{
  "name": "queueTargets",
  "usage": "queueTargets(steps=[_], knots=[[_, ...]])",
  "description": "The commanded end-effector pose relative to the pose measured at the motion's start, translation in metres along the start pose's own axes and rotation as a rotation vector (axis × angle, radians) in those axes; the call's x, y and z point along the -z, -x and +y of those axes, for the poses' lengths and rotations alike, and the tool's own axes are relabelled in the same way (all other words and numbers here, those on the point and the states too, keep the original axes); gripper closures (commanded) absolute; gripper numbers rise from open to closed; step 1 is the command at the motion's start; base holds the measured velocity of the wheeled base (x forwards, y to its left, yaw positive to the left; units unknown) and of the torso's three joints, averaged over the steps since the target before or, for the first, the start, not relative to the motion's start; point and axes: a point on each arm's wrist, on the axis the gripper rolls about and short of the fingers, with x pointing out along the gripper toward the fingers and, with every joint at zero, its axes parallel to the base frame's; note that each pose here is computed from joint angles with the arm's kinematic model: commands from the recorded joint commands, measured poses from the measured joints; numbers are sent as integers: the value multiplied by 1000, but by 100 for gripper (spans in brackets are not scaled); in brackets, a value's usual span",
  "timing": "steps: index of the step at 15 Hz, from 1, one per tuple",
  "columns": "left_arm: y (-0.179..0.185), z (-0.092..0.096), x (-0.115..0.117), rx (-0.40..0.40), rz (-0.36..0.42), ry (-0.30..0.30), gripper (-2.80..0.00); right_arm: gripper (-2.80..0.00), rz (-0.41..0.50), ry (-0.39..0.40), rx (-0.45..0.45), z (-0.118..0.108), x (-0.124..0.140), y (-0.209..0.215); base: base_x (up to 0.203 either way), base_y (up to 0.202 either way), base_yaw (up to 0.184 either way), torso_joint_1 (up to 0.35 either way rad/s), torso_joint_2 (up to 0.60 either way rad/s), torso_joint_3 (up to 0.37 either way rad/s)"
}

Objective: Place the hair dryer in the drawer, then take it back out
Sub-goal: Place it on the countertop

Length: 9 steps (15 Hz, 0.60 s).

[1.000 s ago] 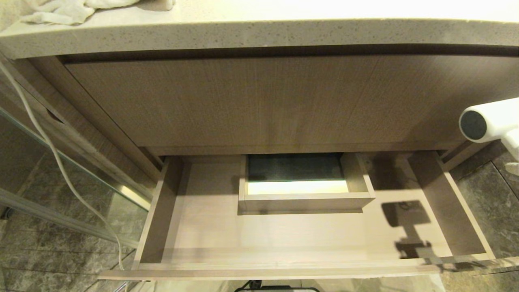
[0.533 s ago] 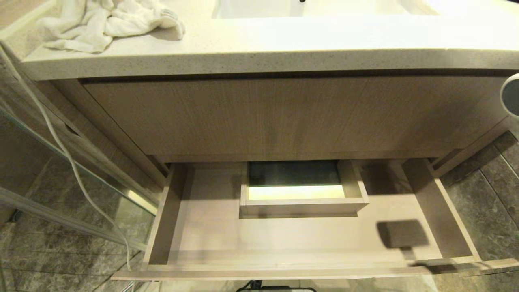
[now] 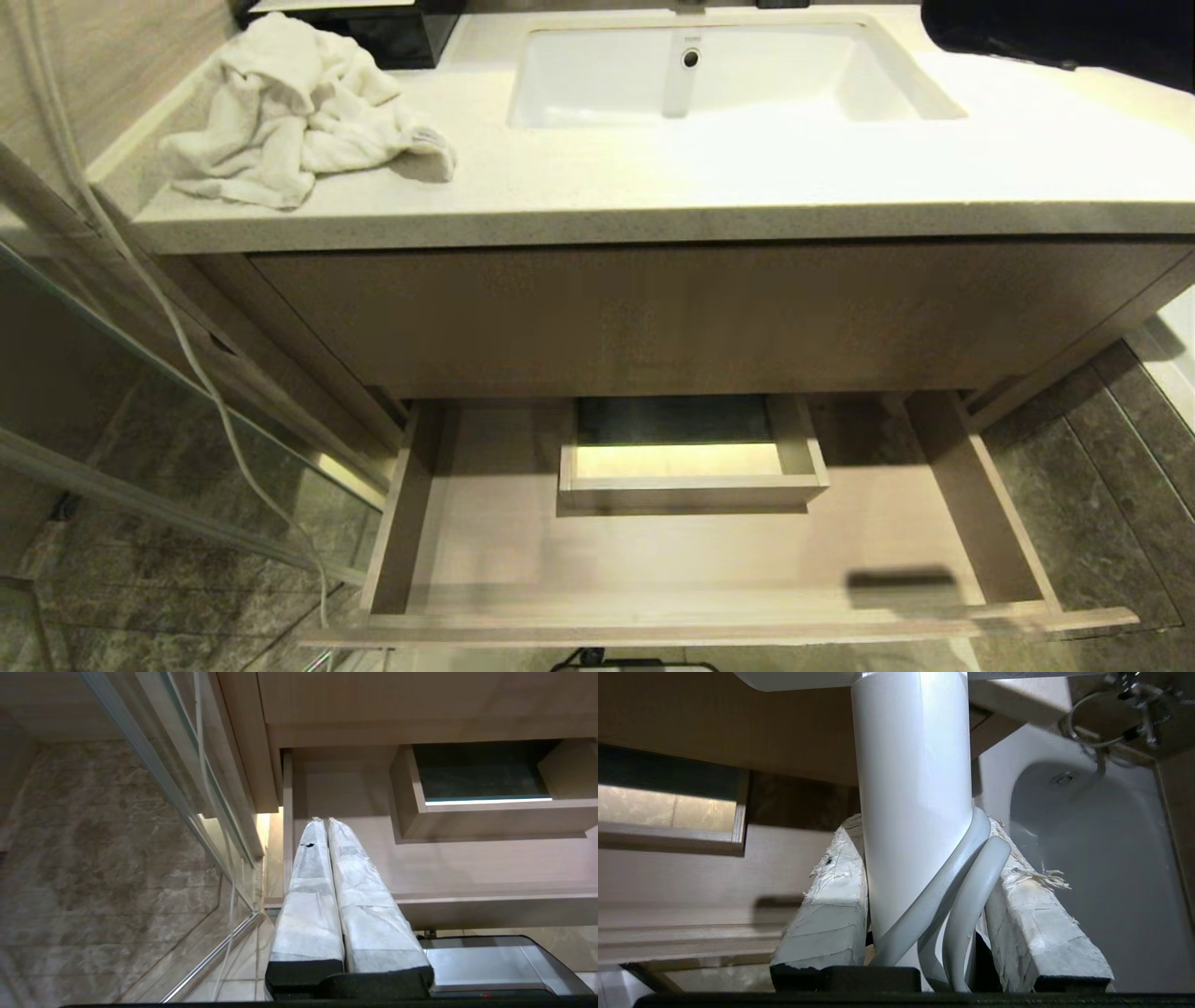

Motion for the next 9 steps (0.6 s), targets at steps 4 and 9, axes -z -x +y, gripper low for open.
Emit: queueTargets(steps=[4, 9], knots=[[0, 0, 0, 0, 2, 0, 0, 0, 24, -3, -21, -13, -29, -46, 0, 0, 0, 317, -535, -242], [0, 0, 0, 0, 1, 0, 0, 0, 18, -5, -26, -24, -55, -84, 0, 0, 0, 306, -563, -262]])
